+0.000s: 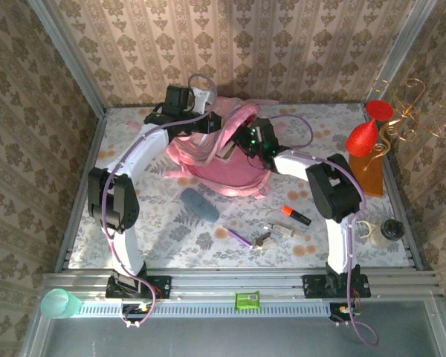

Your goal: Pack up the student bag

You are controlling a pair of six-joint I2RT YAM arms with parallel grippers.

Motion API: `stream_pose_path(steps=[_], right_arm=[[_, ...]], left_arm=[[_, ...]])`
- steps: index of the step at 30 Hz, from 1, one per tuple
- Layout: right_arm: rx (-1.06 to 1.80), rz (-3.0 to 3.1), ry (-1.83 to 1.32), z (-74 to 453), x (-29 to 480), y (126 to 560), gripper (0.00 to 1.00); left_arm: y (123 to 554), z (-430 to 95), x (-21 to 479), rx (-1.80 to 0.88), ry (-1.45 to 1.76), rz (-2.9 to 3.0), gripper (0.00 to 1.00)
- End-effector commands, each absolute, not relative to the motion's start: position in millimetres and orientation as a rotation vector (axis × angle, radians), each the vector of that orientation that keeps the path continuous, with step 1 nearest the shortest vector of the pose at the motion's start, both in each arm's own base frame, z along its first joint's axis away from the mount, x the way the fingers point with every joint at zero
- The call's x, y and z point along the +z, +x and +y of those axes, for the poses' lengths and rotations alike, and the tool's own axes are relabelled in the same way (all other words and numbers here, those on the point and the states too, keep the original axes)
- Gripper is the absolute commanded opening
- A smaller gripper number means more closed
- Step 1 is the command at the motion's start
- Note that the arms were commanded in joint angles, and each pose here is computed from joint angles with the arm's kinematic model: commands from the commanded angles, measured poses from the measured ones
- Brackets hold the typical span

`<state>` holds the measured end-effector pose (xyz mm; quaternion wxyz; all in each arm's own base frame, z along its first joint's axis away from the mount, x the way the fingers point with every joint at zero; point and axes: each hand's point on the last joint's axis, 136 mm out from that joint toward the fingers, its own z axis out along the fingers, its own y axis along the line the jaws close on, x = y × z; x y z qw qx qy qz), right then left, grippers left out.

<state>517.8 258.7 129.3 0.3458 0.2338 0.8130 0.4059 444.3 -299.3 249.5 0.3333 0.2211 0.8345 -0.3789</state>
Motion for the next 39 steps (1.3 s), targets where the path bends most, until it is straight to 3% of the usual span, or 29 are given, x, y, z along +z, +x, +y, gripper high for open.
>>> stream_pose_path(steps=[1,8,14,17,23,27,31,35,39], right_arm=[[0.996,2.086,0.419,239,174,486,0.49],[0.613,2.216,0.223,170,179,396,0.53],[0.463,2.252,0.232,137,154,359,0.55],[0.493,2.274,0.287,142,137,365,0.56],[0.476,2.32,0.381,149,97,394,0.56],[0.311,2.341,0.461,119,77,416,0.36],[0.271,2.342,0.508,91,73,443,0.25],[0.171,2.333,0.474,65,90,465,0.23],[0.087,2.327,0.379,55,111,463,0.31]], left_arm=[[444,-316,291,-1.075,0.652,2.011,0.0],[431,-323,248,-1.052,0.698,2.069,0.0],[426,-344,210,-1.026,0.691,2.13,0.0],[426,-352,199,-1.014,0.67,2.155,0.04],[430,-363,187,-1.011,0.582,2.192,0.0],[428,-371,183,-1.038,0.515,2.197,0.0],[427,-390,180,-1.07,0.479,2.18,0.0],[430,-403,182,-1.084,0.47,2.171,0.23],[428,-377,195,-1.022,0.457,2.13,0.46]])
